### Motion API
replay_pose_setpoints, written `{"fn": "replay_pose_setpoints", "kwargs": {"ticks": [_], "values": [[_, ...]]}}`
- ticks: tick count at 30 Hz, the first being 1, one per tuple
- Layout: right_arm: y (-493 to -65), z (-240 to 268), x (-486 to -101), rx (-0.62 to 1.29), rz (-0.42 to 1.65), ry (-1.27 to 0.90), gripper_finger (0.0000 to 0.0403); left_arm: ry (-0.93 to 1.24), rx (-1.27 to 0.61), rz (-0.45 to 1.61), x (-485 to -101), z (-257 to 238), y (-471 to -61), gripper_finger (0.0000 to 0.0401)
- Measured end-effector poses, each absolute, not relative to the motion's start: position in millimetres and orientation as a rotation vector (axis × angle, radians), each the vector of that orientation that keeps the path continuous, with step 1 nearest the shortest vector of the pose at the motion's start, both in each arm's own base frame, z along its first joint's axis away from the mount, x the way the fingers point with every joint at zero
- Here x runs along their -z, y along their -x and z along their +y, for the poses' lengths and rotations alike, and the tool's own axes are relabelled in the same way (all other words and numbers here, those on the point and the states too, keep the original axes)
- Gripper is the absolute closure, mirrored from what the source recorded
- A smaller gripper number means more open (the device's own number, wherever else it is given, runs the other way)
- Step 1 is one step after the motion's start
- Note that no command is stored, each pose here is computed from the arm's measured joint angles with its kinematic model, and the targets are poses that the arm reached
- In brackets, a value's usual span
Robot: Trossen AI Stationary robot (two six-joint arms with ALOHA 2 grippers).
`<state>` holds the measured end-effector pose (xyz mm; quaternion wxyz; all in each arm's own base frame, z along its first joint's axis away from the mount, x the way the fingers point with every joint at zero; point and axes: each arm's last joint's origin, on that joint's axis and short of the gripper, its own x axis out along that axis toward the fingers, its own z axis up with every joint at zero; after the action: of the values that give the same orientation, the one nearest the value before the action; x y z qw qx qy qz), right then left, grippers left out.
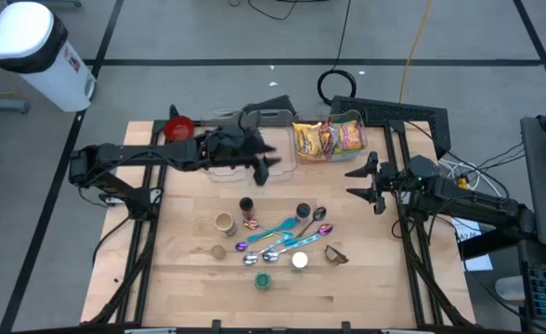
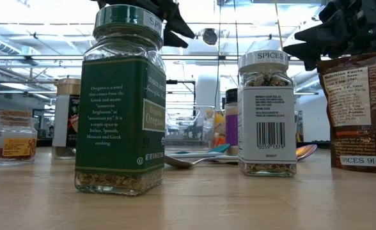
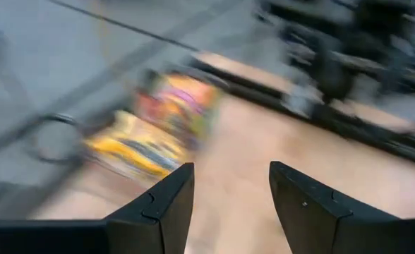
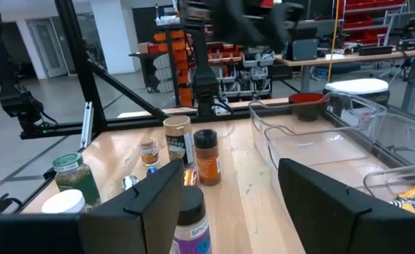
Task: Pick & Place Food Item
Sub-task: Put the orange seasoning bottle into the left transparent bin
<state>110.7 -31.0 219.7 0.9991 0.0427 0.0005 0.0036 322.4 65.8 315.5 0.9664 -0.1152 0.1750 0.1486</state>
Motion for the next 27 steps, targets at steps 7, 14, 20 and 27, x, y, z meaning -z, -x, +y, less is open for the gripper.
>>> {"fn": "replay_pose_setpoints", "kwargs": {"ticks": [7, 14, 20, 27], "values": [[-110.8, -31.1, -218.8, -0.005, 0.010, -0.089, 0.0179, 0.292, -0.081, 0.438, -300.8, 20.3, -336.6, 0.0200], [-110.8, -31.1, -218.7, -0.004, 0.010, -0.089, 0.0179, 0.313, -0.029, 0.669, -279.2, -15.0, -329.5, 0.0125], [-110.9, -31.2, -218.7, -0.003, 0.010, -0.089, 0.0179, 0.435, -0.168, 0.911, -262.3, -14.3, -311.7, 0.0081], [-110.9, -31.2, -218.7, -0.003, 0.010, -0.089, 0.0179, 0.412, -0.301, 0.973, -257.0, -11.0, -304.1, 0.0084]]}}
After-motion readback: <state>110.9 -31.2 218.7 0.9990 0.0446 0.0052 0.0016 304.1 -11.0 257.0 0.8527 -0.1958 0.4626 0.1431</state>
